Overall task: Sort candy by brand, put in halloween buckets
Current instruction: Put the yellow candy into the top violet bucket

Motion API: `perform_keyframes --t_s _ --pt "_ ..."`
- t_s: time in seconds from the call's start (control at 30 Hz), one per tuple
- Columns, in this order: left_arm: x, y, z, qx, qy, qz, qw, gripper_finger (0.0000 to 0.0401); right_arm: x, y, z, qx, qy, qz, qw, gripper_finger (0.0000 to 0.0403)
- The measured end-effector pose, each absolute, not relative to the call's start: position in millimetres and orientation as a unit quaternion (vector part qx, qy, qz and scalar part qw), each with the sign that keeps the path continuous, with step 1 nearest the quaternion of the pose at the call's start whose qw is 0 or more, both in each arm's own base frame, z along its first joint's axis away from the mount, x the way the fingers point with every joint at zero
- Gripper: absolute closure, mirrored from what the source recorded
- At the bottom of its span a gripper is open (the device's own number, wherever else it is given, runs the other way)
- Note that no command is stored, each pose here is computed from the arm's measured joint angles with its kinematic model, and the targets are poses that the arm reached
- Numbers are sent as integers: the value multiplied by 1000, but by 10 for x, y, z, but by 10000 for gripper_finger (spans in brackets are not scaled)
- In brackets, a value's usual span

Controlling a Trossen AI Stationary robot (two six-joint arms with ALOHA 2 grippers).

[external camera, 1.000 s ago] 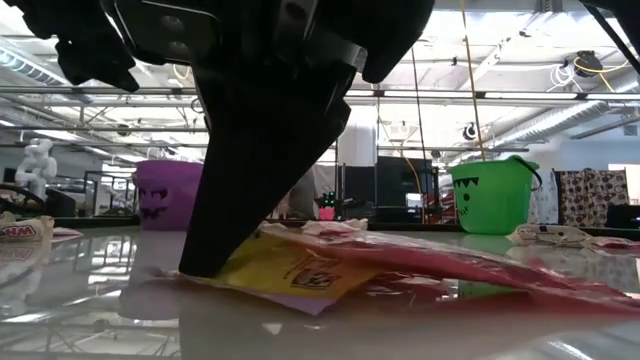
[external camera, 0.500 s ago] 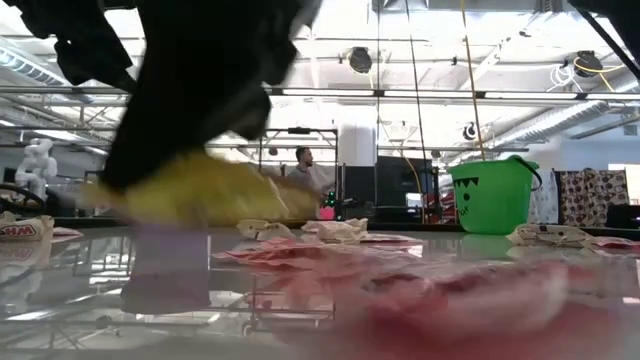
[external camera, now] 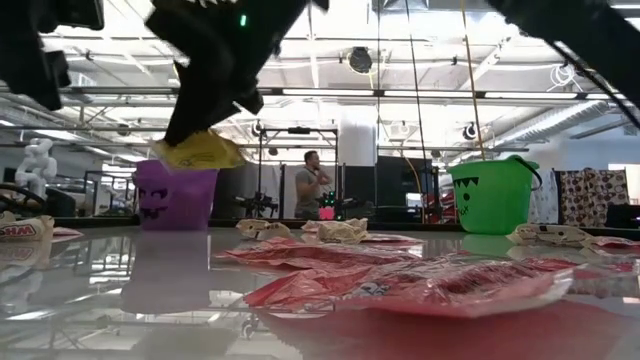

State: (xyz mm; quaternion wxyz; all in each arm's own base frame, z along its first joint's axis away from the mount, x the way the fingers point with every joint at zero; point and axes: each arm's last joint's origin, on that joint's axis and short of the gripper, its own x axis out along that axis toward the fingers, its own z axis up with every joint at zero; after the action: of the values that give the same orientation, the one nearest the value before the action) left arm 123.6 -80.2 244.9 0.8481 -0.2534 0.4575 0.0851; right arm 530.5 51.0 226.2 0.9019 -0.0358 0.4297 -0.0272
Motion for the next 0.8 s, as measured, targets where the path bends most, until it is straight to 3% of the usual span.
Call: perform_keyframes --t_s 0.27,0.43,0.63,0.8 --pt "1185 -869 2449 -274 453 91 843 205 5541 -663 2567 50 233 -131 962 403" --pt "1191 -867 2457 -277 433 106 851 205 5522 -1253 2770 94 112 -181 973 403" --pt "1197 -864 2461 -297 421 123 848 205 5497 -1789 2710 158 9 -221 963 402" --pt "1207 -870 2463 -298 417 123 850 205 5572 -1912 2470 237 -47 -217 946 402"
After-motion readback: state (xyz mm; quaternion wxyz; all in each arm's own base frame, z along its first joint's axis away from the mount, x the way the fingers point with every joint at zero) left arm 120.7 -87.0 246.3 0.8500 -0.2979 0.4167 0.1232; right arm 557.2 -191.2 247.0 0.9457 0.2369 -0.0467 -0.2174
